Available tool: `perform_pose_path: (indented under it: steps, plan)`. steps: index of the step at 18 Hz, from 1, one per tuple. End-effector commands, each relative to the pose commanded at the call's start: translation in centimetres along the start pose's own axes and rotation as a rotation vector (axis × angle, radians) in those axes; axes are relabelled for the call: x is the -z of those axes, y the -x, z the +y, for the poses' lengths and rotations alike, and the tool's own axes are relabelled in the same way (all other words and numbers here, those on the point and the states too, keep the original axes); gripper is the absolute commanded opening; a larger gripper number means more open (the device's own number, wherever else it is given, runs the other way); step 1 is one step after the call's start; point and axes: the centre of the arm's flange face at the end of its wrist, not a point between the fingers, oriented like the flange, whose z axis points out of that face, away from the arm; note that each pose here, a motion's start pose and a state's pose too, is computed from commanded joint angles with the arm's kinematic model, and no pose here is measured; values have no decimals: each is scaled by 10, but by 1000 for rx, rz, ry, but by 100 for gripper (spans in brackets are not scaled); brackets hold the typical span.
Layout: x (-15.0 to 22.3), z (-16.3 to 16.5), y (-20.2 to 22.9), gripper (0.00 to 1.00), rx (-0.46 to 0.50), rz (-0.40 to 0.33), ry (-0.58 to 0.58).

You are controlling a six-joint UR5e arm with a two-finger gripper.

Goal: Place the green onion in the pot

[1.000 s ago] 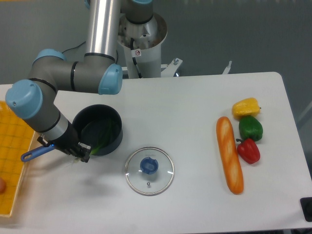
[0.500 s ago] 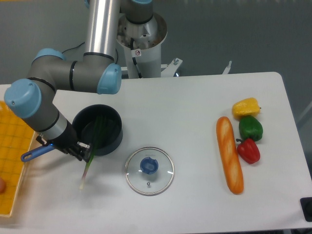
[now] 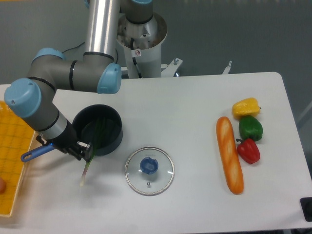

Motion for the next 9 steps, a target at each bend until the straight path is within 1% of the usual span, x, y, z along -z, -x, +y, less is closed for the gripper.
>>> perform_pose_path:
  steps: [1,2,3,4,6,8,9]
  plan:
    - [8,2,5,59,-3,-2,-12]
    - [15,6,11,91,-31,-5,-20]
    - [18,8,19,100,-75,-7,-22]
    - [24,11,26,100,-107,-5,-29]
    - [29,15,39,100,-109,-7,-33]
    - [38,19,50,100,-92,-13,-44]
    - [37,21,61,100,-83,-13,-40]
